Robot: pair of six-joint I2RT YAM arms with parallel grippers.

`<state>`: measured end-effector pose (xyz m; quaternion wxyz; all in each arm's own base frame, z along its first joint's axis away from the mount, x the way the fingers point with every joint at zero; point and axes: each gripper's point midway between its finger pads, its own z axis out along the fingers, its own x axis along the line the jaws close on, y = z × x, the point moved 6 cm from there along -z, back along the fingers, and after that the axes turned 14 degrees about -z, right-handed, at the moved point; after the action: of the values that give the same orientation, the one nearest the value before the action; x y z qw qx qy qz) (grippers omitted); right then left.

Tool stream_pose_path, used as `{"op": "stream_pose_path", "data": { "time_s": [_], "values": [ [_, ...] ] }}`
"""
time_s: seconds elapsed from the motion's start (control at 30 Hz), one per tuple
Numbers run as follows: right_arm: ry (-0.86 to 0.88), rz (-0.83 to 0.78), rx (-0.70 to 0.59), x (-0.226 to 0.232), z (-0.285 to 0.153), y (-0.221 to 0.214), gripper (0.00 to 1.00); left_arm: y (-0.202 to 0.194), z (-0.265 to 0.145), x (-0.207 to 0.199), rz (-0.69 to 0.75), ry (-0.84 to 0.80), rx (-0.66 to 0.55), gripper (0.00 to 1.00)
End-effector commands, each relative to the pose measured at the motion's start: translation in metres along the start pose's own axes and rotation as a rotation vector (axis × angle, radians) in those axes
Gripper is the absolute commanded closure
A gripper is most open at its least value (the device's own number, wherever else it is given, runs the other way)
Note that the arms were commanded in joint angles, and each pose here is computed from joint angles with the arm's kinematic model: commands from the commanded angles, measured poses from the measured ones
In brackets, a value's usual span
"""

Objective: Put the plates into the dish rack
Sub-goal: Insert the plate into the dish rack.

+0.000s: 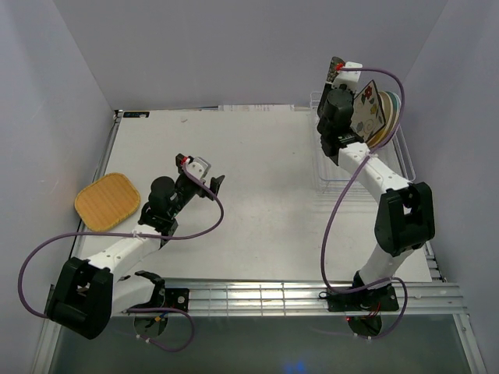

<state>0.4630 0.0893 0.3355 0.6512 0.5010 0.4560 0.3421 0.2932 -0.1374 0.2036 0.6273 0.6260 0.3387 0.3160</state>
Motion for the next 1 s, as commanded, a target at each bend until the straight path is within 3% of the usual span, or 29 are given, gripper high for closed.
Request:
{"op": "stream_pose_path", "data": {
  "time_s": [0.0, 0.27, 0.97],
  "values": [
    [-0.142, 0.173, -0.278, -0.027, 0.013, 0.073, 0.92, 0.020, -0.003, -0.003, -0.001, -0.025, -0.065, 0.02],
    [-0.174, 0.120, -0.388, -0.020, 0.029, 0.040, 0.92, 0.021, -0.005, -0.005, 0.004, -0.037, -0.063, 0.02],
    [-0.109, 0.097, -0.439, -0.028, 0.066, -0.026, 0.92, 0.015, -0.002, -0.009, -0.013, -0.073, -0.035, 0.02]
  ]
}}
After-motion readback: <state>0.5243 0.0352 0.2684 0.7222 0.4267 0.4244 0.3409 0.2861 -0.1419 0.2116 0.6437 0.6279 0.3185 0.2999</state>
